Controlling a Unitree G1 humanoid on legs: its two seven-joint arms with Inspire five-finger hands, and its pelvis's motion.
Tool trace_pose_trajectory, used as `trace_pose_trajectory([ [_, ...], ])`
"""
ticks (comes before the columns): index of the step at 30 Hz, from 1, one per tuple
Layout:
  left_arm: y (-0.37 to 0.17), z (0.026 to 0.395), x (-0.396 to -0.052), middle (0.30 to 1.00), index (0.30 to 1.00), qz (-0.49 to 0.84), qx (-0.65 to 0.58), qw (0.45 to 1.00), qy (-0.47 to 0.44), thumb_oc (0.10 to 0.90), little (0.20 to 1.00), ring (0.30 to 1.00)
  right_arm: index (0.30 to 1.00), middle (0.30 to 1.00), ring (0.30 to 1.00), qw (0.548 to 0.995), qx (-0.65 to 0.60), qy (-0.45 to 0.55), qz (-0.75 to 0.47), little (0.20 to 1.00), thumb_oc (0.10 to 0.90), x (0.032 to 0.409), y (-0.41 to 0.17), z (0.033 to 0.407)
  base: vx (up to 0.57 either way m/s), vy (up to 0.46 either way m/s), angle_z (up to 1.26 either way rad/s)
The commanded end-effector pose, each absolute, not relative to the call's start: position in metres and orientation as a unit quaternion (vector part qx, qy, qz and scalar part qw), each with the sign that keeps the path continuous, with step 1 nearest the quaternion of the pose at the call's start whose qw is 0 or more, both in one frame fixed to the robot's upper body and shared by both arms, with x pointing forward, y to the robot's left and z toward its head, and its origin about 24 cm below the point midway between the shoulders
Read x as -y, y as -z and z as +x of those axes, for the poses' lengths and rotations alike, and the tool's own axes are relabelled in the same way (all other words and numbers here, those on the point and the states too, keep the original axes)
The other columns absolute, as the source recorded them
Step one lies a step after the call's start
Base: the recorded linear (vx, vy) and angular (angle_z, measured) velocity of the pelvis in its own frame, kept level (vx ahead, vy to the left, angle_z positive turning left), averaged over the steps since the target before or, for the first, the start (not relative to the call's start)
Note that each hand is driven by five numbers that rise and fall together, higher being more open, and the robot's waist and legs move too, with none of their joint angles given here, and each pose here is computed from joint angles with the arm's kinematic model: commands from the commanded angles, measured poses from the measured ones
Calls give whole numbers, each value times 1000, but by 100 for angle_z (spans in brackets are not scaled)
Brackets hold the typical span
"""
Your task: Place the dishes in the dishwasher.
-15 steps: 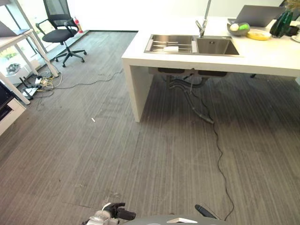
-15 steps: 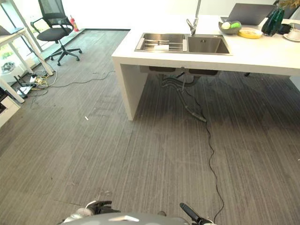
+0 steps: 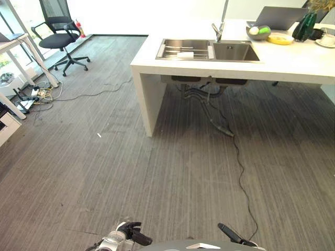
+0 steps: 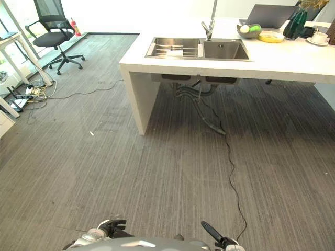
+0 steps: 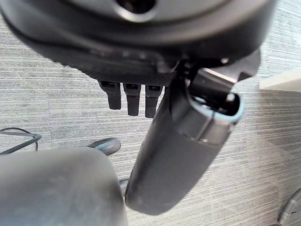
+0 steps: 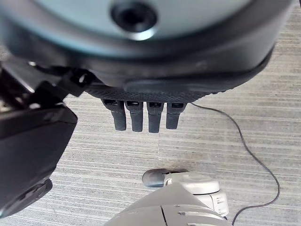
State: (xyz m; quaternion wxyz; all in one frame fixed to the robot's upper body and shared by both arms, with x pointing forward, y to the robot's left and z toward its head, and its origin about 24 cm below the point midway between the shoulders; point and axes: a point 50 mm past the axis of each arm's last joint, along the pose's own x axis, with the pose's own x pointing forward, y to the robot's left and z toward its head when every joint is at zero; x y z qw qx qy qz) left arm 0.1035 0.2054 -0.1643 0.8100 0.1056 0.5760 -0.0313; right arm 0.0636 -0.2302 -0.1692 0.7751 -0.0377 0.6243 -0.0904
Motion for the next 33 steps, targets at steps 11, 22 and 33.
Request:
trace_pose_trajectory([
  [11,163,115,-199,900,900,30,-559,829,-24,800,900,900,900,900,900,810,-574,122,-13,900,800,232,162,98,8,13,1],
  [22,161,118,-211,900,900,87,-560,824,-21,800,900,900,900,900,900,812,-569,126,-11,900,800,234,161,100,29,8,2],
  [33,159,111,-229,900,900,87,-569,815,-68,800,900,900,900,900,900,805,-580,120,-31,900,800,240,161,95,72,-90,-7],
])
